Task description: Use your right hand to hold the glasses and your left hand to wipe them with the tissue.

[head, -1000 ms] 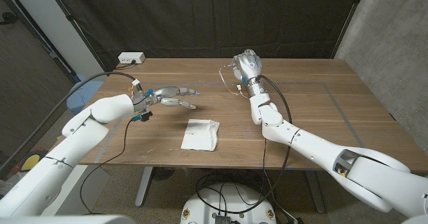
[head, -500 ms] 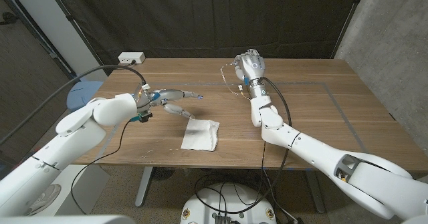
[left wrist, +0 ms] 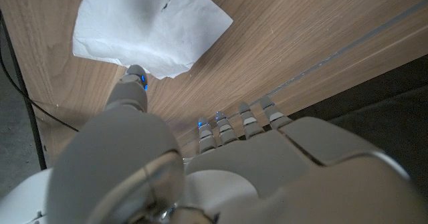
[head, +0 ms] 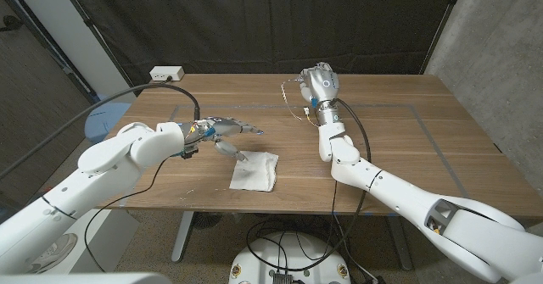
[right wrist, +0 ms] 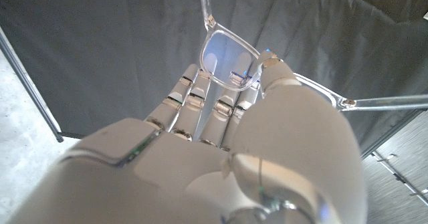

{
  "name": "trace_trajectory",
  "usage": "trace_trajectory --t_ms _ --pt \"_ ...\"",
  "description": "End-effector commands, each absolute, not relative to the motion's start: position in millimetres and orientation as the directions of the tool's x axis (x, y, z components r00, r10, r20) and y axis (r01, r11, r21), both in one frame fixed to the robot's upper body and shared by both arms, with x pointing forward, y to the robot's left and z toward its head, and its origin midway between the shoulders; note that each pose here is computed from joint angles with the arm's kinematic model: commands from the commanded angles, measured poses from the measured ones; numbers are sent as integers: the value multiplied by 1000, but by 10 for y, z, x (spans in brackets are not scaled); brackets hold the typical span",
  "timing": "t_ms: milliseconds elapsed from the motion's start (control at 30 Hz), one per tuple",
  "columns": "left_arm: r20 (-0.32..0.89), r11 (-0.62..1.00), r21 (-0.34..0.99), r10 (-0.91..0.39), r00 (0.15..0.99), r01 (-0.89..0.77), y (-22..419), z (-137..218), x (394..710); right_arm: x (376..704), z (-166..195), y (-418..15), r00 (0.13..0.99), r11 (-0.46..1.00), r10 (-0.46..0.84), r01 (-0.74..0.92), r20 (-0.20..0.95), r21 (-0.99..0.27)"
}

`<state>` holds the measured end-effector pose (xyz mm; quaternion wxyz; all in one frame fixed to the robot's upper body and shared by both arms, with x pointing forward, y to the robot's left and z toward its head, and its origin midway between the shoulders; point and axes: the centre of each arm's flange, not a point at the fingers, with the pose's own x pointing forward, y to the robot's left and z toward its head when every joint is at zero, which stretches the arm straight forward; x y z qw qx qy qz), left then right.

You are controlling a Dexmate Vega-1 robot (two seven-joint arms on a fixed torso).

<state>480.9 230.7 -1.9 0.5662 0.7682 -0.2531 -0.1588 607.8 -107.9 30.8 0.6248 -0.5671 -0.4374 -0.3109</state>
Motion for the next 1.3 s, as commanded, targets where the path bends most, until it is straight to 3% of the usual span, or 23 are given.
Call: trace_trajectory --t_ms 33,500,1300 --pt "2 -405 872 -561 828 -277 2110 -120 4792 6053 333 -1123 432 213 65 875 900 -435" --pt "-10 -542 765 -551 835 -348 1962 -323 4917 6072 302 -1144 437 216 62 872 897 -439" --pt "-116 -524 798 -617 778 -297 1892 -430 5011 6183 310 -1121 438 211 70 871 896 -443"
